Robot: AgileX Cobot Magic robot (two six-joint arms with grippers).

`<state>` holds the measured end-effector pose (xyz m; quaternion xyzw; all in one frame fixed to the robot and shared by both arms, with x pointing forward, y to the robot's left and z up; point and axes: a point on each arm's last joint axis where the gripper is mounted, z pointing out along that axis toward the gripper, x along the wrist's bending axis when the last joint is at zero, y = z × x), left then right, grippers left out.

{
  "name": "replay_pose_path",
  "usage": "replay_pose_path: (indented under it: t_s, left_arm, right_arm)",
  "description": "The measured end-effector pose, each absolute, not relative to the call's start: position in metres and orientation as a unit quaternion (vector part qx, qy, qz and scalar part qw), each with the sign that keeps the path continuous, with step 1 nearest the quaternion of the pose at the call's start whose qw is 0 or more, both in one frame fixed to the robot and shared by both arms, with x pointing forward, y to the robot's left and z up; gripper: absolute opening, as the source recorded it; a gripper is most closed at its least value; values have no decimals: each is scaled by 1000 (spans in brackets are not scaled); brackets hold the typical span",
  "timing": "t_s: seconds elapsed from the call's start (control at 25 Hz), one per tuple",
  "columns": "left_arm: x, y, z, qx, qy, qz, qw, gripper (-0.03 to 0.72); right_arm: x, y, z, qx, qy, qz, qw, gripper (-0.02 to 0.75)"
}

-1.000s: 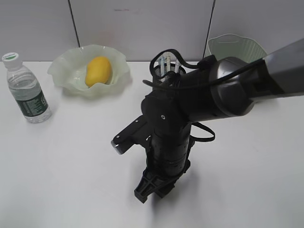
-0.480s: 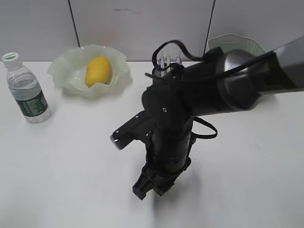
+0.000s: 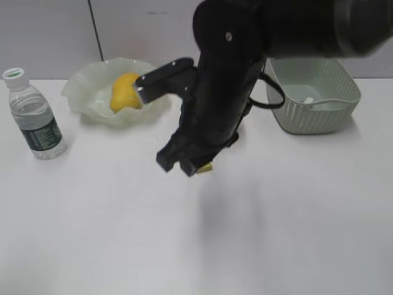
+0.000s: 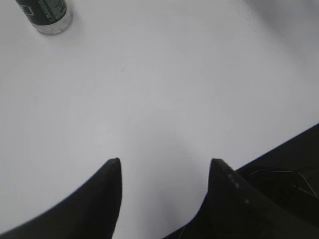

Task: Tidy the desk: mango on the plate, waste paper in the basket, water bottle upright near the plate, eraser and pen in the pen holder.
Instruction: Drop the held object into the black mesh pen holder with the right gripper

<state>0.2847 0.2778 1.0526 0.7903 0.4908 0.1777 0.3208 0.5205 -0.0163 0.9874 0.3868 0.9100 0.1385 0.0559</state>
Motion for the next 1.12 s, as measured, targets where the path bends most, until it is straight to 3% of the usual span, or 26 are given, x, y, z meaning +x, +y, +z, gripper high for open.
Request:
replay_pose_path:
  t_s: [0.32, 0.48, 1.12]
  left_arm:
    - [285, 278, 1053, 790, 491, 178, 321, 424]
    - [285, 278, 1053, 790, 491, 178, 321, 424]
    - [285, 278, 1053, 790, 491, 178, 321, 424]
  right_arm:
    - [595, -67, 1046, 465, 852, 210, 118, 306]
    - [617, -84, 1058, 487, 832, 228, 135, 306]
    - [665, -57, 982, 504, 834, 198, 108, 305]
